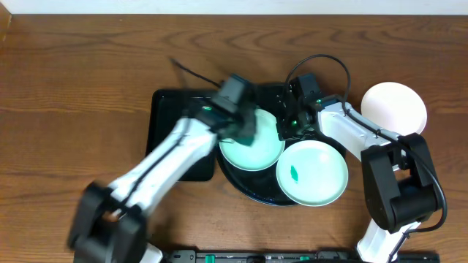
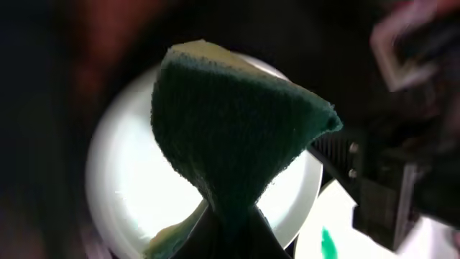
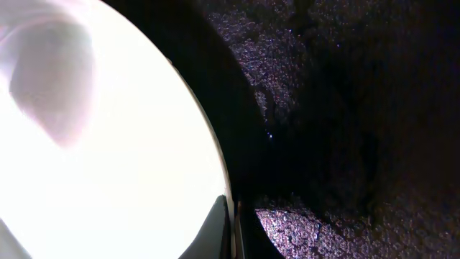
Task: Clean dirty plates on tray and stack at the side
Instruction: 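Carry the sponge back and lower it into the black tray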
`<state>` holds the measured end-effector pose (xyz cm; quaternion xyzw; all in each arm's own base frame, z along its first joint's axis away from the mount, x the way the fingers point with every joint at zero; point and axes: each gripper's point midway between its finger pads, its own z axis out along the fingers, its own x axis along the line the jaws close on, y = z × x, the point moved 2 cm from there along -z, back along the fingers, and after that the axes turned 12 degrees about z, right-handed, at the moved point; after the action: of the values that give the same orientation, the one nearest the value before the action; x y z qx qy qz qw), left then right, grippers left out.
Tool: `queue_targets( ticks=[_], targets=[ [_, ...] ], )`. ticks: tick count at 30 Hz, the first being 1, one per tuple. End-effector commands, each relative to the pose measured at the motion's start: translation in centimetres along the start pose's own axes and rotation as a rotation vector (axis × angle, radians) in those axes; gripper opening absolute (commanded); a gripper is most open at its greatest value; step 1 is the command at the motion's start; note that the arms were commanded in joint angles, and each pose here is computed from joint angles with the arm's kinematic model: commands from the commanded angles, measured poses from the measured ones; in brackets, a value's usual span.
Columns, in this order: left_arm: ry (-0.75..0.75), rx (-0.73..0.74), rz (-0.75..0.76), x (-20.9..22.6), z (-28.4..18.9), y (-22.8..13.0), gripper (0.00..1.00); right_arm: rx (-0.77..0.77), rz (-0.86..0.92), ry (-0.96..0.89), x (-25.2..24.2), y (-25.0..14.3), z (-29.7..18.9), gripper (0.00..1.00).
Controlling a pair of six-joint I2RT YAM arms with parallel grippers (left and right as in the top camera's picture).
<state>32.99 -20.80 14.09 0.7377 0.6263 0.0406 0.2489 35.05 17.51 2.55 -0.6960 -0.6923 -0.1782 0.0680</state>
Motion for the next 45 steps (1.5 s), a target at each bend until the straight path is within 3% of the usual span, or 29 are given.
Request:
queue_targets(
  ticks=[1,9,15,30,45],
  targets=[
    [0.095,-0.095,0.006,3.8,-3.8,2.5,0.08,0.011,-0.008,0.029,0.8,-0.1,0.1,0.01],
    [0.261,0.096,-0.084,14.4,-5.4,-1.0,0.08,0.011,-0.008,0.029,0.8,-0.1,0.1,0.01],
    [0.297,0.198,-0.160,18.0,-3.8,-3.8,0.08,0.008,-0.009,0.030,0.8,0.0,0.1,0.01],
    [0.295,0.306,-0.149,19.3,0.5,-6.8,0.08,0.008,-0.009,0.030,0.8,0.0,0.1,0.01],
    [0.256,0.298,-0.152,18.8,1.2,-7.1,0.08,0.008,-0.009,0.030,0.8,0.0,0.1,0.01]
  ],
)
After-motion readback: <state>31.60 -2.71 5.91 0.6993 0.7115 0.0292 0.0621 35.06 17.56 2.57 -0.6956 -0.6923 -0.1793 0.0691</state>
